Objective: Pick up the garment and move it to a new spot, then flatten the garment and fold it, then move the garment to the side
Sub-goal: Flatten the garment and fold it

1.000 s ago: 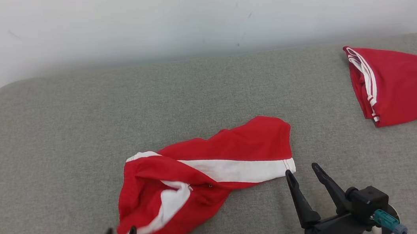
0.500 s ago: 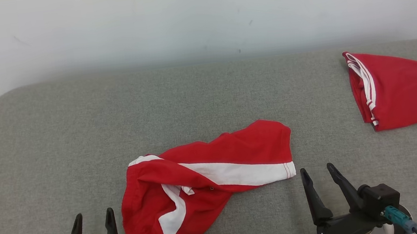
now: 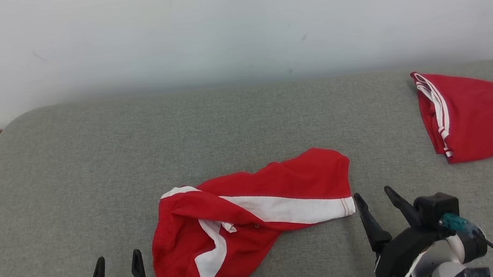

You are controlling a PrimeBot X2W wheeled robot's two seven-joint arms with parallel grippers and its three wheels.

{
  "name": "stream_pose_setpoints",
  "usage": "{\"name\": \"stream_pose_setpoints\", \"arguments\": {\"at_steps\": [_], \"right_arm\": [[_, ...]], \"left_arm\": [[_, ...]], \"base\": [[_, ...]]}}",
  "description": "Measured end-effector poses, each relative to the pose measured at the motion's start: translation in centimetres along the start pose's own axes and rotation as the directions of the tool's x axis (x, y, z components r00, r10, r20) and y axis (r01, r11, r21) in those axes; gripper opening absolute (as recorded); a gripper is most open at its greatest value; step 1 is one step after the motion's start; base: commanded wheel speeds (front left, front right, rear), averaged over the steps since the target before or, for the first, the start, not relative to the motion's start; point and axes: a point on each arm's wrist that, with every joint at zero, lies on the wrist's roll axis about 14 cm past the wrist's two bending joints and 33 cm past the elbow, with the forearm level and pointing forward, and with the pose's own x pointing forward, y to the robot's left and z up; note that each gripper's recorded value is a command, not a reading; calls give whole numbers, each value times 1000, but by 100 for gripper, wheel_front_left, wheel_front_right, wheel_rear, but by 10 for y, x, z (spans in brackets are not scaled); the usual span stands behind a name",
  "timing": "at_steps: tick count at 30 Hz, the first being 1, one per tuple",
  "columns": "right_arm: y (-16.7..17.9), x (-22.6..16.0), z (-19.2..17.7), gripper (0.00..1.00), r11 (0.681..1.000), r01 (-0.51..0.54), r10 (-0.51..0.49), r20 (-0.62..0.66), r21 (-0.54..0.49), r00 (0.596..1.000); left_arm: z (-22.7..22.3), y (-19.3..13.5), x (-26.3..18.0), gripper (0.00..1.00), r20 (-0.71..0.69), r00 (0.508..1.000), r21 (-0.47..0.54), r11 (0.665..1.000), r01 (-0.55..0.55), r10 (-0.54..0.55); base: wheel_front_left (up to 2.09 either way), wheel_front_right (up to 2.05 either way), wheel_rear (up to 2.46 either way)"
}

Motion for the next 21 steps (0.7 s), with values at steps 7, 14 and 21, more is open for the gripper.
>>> {"name": "stream_pose_setpoints", "arguments": {"at_steps": [7, 14, 21], "right_arm": [[-18, 28, -11, 100, 1000, 5, -6, -107, -13, 994], [-22, 49, -47, 100, 1000, -3, 0, -284, -9, 959], [-6, 55, -78, 0, 999, -36, 40, -400, 18, 916]], "left_arm": [[-2, 8, -7, 100, -5, 1000, -4, 1000, -21, 21], [-4, 17, -12, 100, -7, 999, -5, 999, -52, 52], [-9, 28, -15, 100, -21, 996, -2, 997, -83, 83]], "base": [[0, 0, 0], [0, 0, 0], [0, 0, 0]]}}
